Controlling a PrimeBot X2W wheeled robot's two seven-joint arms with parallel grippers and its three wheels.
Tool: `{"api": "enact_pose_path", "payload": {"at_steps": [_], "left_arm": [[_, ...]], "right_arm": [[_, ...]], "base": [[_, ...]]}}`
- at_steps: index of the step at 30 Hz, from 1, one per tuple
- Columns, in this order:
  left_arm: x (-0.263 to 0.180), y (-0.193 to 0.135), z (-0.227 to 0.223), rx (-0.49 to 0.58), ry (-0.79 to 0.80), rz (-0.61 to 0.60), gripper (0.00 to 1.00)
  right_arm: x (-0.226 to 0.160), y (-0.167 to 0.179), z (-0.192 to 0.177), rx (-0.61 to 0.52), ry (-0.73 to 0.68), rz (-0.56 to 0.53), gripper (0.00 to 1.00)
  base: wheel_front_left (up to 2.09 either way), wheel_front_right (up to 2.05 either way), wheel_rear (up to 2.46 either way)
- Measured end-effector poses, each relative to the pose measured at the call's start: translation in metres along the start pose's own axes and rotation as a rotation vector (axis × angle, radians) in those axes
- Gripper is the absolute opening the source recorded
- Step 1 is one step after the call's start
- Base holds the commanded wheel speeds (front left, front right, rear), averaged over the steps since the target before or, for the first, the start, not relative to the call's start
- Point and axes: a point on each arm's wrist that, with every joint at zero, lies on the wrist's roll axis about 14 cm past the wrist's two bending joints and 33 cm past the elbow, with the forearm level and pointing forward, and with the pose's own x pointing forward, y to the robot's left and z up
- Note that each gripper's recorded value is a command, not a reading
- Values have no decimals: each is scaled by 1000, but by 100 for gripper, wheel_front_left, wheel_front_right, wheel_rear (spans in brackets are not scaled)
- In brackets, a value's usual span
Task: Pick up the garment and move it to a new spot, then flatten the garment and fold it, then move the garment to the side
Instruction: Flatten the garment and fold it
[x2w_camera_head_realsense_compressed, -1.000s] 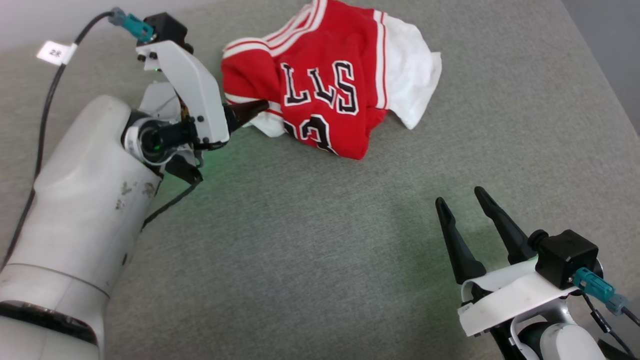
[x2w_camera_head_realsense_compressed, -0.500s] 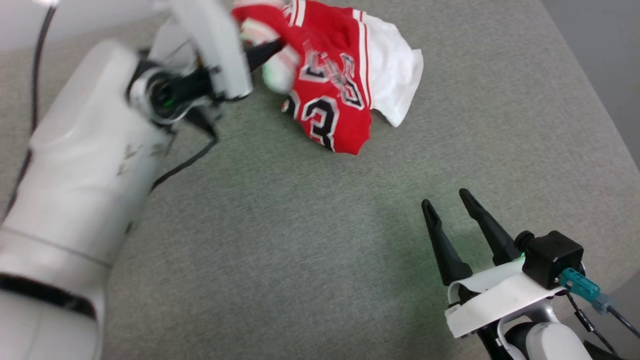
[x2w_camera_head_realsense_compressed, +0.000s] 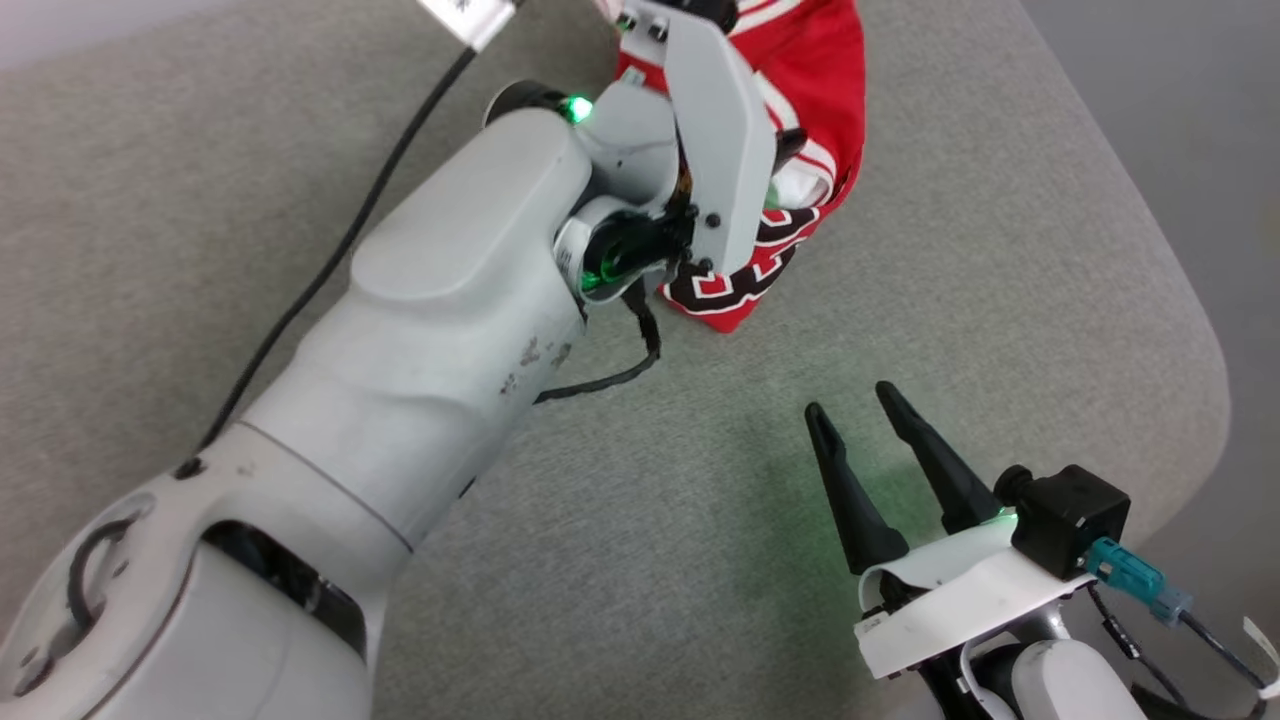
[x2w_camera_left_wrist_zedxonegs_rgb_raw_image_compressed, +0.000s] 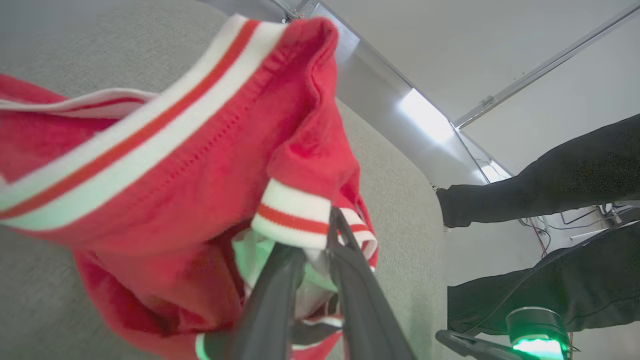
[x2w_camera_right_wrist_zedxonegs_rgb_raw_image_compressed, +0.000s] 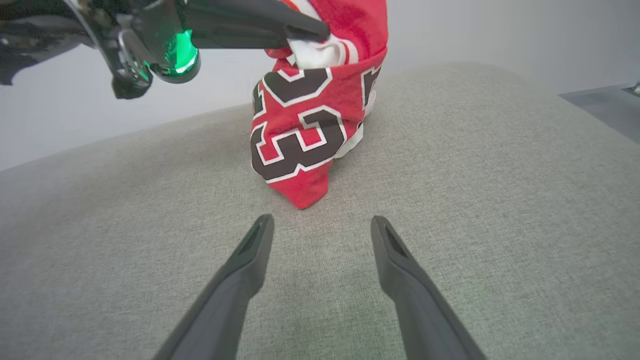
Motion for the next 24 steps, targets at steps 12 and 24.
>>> {"api": "enact_pose_path", "payload": {"at_steps": [12,24], "left_arm": [[-11,15,7,-10,-30,28,100],[-32,-16,21,79,-36,31,100]], "right_arm": [[-1,-4,-7,9,14,-10,100],[2,24,13,18,-35,80,100]], "base": [[0,0,0],[0,0,0]]}}
